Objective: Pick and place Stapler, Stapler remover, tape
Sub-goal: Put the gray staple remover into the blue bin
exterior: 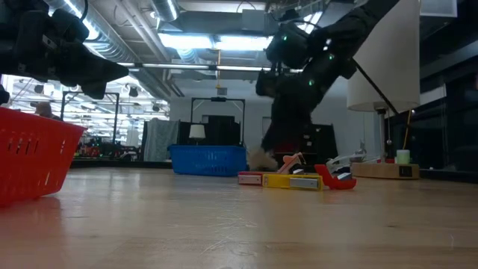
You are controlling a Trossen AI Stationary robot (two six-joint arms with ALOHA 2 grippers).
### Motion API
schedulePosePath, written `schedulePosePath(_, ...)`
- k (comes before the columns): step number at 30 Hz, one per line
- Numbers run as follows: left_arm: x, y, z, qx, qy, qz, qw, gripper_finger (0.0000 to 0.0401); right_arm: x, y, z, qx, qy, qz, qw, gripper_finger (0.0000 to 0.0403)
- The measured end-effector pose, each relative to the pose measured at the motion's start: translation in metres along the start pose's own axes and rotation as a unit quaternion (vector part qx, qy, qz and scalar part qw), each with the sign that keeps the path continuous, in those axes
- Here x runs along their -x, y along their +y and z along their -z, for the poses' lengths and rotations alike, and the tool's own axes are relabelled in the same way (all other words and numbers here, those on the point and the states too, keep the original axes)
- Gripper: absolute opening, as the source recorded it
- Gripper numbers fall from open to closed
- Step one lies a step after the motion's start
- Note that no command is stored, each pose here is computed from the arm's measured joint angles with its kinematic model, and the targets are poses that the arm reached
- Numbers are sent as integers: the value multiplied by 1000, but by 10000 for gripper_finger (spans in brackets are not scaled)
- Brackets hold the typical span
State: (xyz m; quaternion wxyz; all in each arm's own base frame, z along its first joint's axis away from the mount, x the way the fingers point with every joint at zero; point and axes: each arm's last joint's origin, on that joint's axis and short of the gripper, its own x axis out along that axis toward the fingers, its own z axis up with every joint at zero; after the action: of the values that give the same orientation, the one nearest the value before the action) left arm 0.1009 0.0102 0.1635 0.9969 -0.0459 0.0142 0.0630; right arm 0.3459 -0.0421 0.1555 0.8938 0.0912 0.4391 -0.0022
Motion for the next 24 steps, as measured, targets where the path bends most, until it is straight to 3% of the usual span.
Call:
schedulePosePath(5,0,0,0,0,0,0,1000,9,25,-7,-16,13,-46,3,999,1)
schedulePosePath(15,0,0,0,0,0,0,1000,11,69,-25,-81,74,-149,51,985,0)
schedulePosePath(24,0,0,0,0,0,0,1000,12,61,-48,-105,106,-147,98,979,0)
